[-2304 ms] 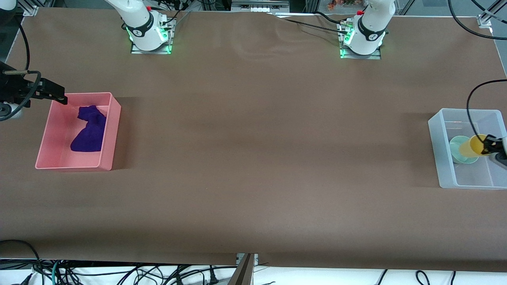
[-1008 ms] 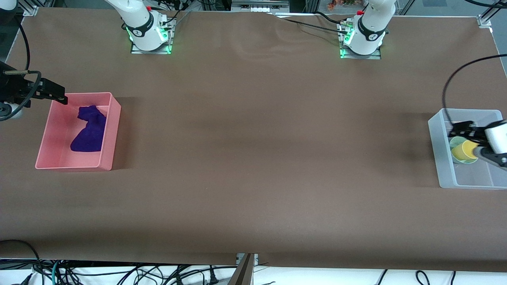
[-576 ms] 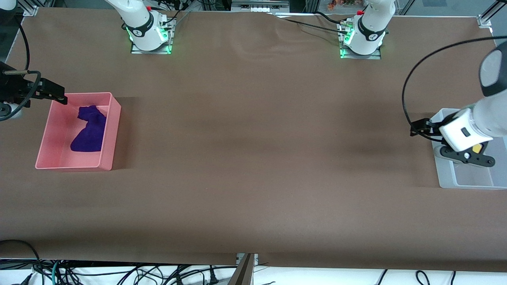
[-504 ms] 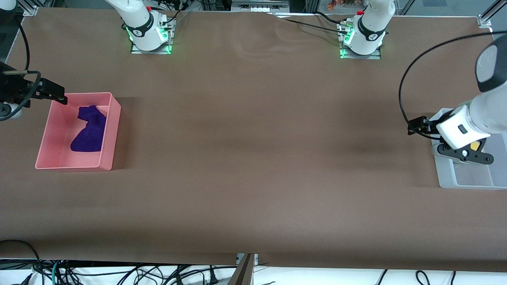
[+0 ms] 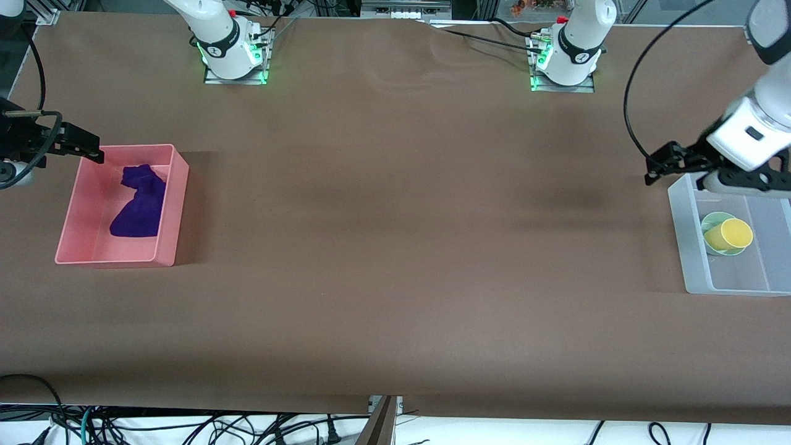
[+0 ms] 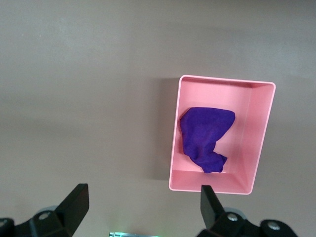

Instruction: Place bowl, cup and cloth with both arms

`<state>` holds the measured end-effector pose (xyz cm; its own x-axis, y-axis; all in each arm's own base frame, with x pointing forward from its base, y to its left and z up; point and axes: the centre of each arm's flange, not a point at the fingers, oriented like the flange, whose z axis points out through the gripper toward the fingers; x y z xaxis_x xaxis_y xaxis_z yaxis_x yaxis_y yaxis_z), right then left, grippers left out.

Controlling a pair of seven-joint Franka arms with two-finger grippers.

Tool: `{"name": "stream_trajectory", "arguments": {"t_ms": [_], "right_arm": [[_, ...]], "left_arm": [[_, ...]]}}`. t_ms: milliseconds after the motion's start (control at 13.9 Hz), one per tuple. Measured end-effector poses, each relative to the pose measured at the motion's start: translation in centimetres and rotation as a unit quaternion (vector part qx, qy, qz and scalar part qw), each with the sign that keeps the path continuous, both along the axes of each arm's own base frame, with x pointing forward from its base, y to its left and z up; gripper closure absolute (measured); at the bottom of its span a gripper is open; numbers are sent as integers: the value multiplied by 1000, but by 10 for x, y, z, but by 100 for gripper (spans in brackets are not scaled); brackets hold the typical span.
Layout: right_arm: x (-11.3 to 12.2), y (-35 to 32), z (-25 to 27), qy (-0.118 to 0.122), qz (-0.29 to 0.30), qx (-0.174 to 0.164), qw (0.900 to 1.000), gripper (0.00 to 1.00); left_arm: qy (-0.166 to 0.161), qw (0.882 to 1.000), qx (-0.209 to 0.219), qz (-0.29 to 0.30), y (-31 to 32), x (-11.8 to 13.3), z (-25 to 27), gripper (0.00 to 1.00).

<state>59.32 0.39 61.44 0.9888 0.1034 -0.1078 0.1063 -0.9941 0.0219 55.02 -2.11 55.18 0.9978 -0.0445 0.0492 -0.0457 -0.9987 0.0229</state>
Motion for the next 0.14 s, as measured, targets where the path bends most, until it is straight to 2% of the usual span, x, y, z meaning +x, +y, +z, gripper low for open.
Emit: {"name": "stream_trajectory", "arguments": {"t_ms": [144], "right_arm": [[0,0,0,0,0,0,1000,0]], "left_arm": [[5,1000,1,2,-2,-9,-4,0]]}}
